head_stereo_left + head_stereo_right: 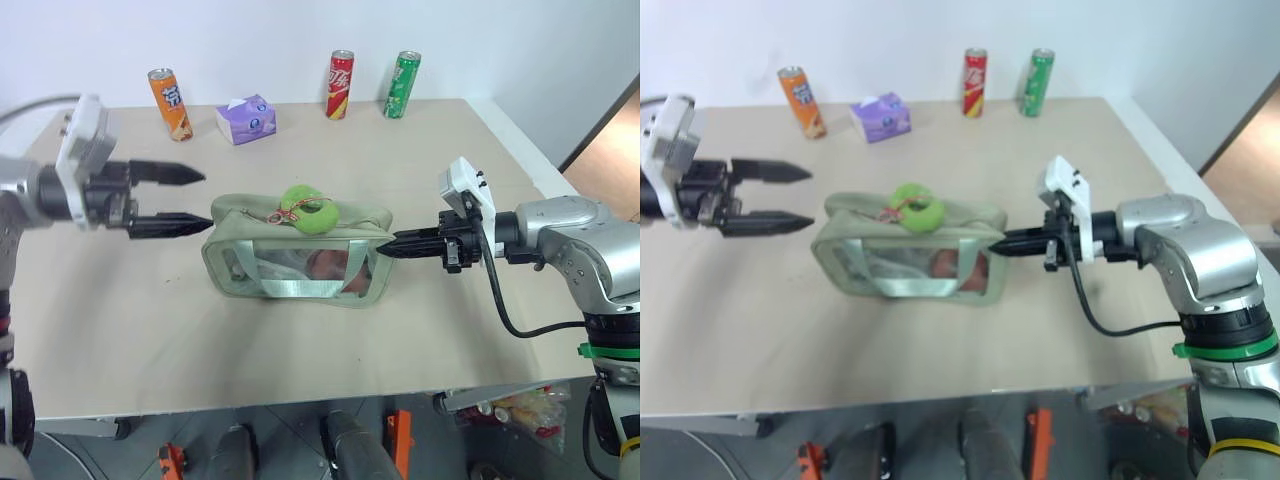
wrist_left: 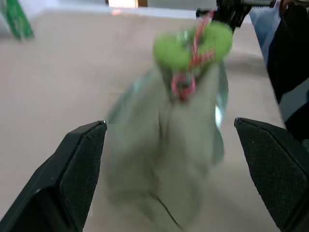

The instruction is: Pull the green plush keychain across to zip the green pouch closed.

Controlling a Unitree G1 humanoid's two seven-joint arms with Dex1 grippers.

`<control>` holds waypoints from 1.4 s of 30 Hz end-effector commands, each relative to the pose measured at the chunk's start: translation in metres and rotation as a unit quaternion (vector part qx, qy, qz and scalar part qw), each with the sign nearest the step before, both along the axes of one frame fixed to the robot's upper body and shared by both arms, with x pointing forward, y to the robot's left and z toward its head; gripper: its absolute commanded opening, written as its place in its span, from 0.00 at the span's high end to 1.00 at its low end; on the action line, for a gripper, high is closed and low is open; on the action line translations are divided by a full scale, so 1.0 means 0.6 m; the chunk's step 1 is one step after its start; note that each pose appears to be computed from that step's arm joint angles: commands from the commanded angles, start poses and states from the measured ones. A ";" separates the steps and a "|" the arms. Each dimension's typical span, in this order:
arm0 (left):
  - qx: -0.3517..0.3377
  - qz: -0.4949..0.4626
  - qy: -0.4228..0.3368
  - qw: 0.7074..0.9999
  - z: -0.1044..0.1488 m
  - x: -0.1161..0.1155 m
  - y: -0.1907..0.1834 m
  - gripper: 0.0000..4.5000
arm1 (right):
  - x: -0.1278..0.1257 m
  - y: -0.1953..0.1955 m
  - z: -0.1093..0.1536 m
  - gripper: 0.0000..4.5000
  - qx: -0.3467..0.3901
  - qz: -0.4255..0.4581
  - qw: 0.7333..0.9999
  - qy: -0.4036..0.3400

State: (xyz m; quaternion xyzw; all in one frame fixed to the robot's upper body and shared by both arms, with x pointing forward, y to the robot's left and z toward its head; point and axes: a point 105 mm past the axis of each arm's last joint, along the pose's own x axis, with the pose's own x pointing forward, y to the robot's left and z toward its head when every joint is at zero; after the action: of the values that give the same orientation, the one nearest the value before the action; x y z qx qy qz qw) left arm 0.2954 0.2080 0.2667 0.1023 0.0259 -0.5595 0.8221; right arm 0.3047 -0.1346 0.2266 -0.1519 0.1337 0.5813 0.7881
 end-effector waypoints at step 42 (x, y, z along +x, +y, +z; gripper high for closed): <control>-0.079 0.029 0.070 0.994 -0.081 -0.019 -0.037 0.99 | 0.000 0.005 0.011 1.00 -0.002 0.013 1.000 -0.012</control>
State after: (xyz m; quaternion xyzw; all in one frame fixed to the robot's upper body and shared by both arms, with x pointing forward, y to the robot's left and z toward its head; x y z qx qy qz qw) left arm 0.2835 0.1904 0.2119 -0.0145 0.0562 -0.5372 0.8415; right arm 0.3078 -0.1346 0.2263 -0.1530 0.1366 0.5836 0.7857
